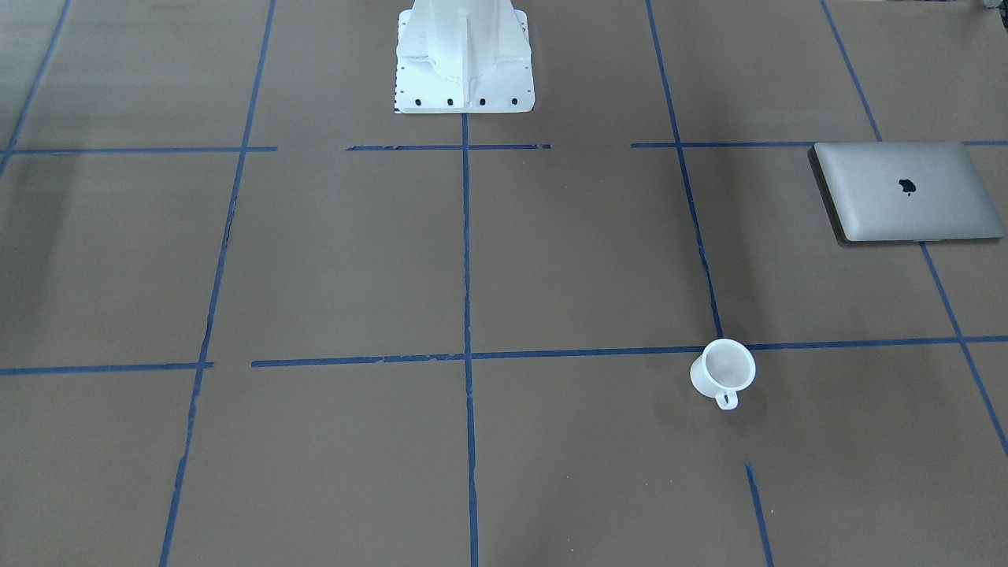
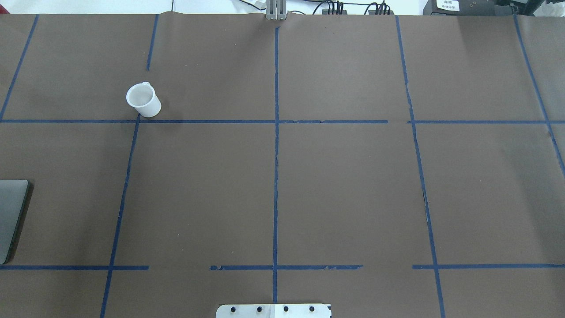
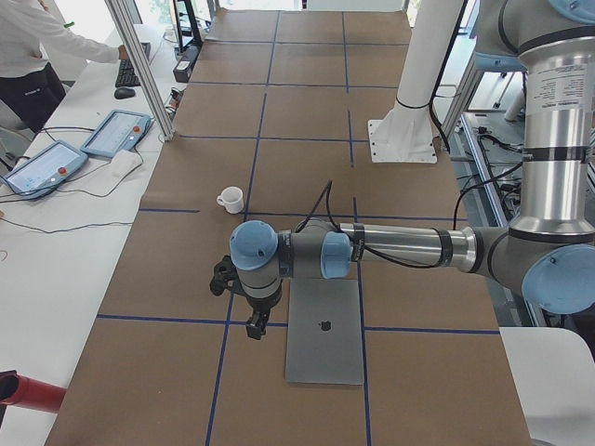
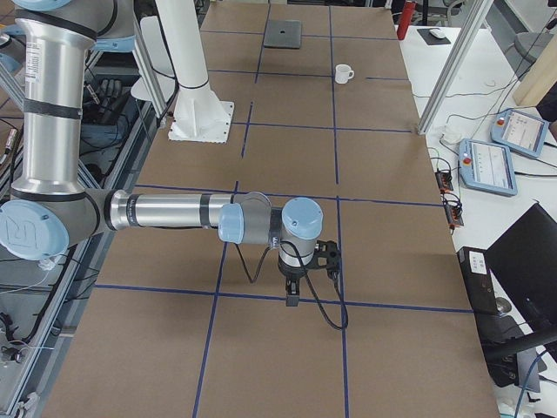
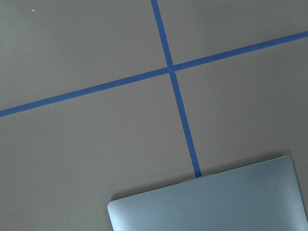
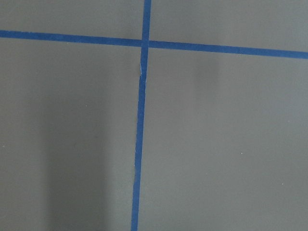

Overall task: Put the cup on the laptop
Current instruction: 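Reach the left gripper toward the white mug on the table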

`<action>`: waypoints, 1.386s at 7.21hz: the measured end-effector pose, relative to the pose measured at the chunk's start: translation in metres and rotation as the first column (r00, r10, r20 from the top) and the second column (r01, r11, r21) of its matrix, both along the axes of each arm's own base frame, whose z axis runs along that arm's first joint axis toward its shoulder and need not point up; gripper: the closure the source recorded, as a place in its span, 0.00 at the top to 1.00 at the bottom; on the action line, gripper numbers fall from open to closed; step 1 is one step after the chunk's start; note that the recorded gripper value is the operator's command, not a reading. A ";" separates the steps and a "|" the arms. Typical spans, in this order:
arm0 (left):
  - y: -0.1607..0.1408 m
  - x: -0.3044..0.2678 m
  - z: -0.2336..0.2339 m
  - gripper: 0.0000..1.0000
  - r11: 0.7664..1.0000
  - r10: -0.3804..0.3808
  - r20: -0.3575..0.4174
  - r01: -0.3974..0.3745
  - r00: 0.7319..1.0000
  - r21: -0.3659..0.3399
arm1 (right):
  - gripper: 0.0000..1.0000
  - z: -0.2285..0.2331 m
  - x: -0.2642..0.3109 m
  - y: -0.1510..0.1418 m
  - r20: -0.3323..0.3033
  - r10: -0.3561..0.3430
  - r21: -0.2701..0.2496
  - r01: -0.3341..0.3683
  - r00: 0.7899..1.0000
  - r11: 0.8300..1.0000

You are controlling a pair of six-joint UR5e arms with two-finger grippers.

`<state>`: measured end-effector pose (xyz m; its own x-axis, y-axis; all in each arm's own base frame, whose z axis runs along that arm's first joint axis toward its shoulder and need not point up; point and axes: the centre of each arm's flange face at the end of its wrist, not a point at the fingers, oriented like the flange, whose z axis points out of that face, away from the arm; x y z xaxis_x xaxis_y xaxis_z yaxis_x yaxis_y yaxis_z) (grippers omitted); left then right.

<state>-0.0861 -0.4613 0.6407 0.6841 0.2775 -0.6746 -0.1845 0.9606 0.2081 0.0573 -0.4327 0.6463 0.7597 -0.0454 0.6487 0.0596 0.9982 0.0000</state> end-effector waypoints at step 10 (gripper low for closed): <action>-0.066 0.101 -0.122 1.00 0.991 -0.019 -0.153 0.039 0.988 0.128 | 1.00 0.000 0.000 0.000 0.000 0.000 0.000 0.000 1.000 1.000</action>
